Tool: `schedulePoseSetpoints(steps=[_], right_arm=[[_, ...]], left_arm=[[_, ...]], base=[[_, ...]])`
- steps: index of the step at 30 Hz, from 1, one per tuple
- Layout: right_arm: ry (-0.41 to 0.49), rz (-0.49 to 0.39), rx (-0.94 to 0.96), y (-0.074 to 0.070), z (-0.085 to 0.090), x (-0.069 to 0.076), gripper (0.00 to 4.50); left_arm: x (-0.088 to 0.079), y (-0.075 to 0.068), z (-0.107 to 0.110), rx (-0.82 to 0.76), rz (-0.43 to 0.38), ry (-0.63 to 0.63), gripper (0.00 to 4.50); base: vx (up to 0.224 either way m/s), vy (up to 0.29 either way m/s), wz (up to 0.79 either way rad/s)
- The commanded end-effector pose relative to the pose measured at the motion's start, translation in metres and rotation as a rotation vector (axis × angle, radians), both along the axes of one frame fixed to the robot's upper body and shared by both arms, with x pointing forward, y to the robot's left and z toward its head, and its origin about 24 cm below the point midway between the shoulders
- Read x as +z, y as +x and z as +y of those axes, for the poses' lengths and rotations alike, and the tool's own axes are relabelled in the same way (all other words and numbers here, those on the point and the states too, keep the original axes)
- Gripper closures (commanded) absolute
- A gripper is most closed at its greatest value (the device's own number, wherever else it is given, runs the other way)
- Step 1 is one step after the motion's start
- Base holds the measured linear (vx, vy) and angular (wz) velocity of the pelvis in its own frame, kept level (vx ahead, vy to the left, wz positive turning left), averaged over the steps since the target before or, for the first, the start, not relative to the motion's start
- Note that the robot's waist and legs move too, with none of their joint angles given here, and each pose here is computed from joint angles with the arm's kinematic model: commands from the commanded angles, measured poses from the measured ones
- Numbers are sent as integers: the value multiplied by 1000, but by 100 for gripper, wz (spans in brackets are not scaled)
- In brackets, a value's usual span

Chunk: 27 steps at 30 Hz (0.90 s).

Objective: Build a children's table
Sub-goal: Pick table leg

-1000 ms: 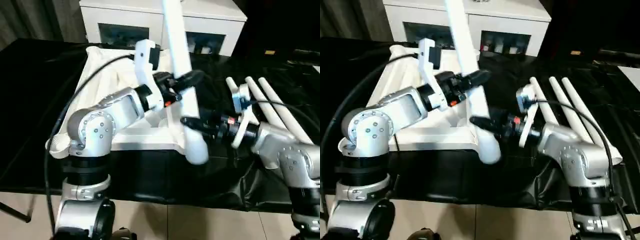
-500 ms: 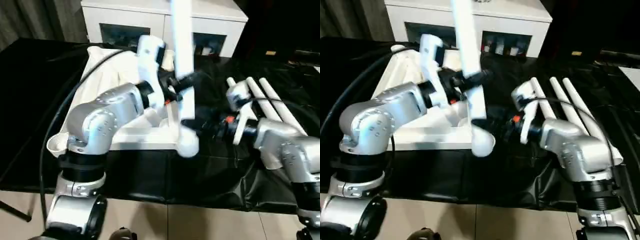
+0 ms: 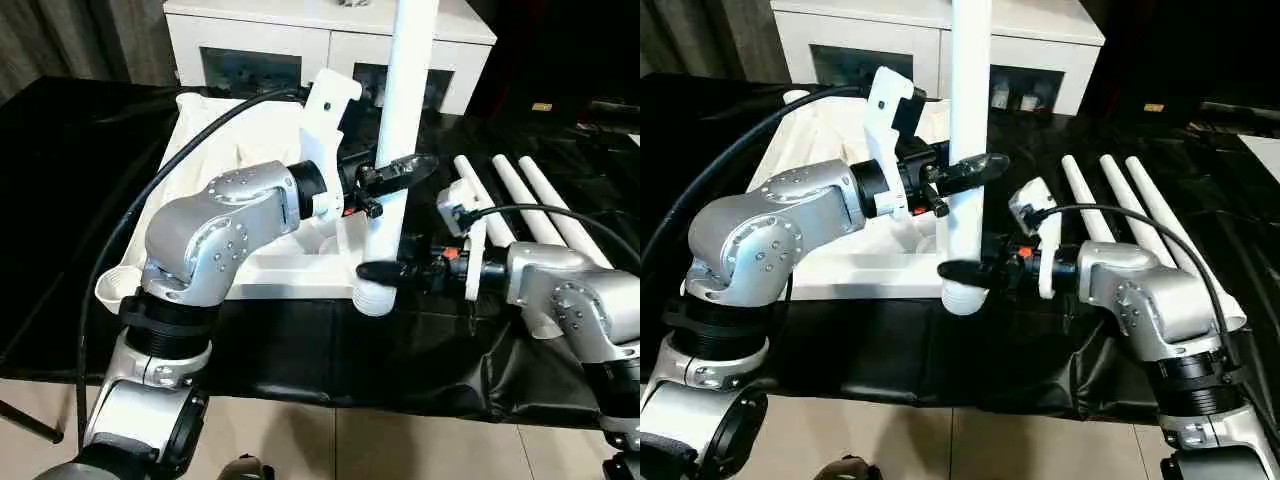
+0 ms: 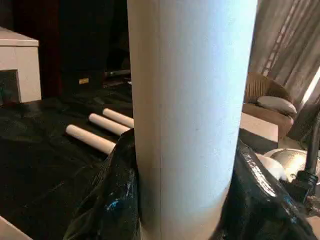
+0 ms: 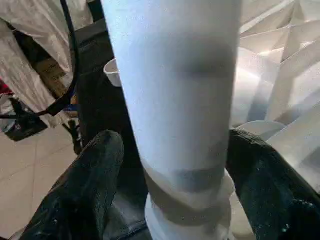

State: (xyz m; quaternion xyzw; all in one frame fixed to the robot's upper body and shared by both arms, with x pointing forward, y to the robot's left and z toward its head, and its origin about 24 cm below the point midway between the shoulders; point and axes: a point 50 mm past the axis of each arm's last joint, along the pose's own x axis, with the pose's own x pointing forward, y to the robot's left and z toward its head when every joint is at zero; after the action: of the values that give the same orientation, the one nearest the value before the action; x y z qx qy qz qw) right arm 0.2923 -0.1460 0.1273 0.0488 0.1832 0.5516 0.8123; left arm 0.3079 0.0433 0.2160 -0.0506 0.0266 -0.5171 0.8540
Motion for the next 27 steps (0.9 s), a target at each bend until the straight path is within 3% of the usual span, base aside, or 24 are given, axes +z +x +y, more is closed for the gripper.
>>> schedulePoseSetpoints(steps=[1, 18, 27], right_arm=[[-13, 6, -8, 2, -3, 0, 112], [-15, -21, 17, 3, 0, 0, 112], [-34, -19, 36, 2, 0, -3, 199]], left_arm=[[5, -3, -3, -37, -38, 7, 270], [3, -11, -10, -108, -45, 30, 270], [3, -11, -11, -119, -54, 37, 270]], base=[[0, 0, 0], [0, 0, 0], [0, 0, 0]])
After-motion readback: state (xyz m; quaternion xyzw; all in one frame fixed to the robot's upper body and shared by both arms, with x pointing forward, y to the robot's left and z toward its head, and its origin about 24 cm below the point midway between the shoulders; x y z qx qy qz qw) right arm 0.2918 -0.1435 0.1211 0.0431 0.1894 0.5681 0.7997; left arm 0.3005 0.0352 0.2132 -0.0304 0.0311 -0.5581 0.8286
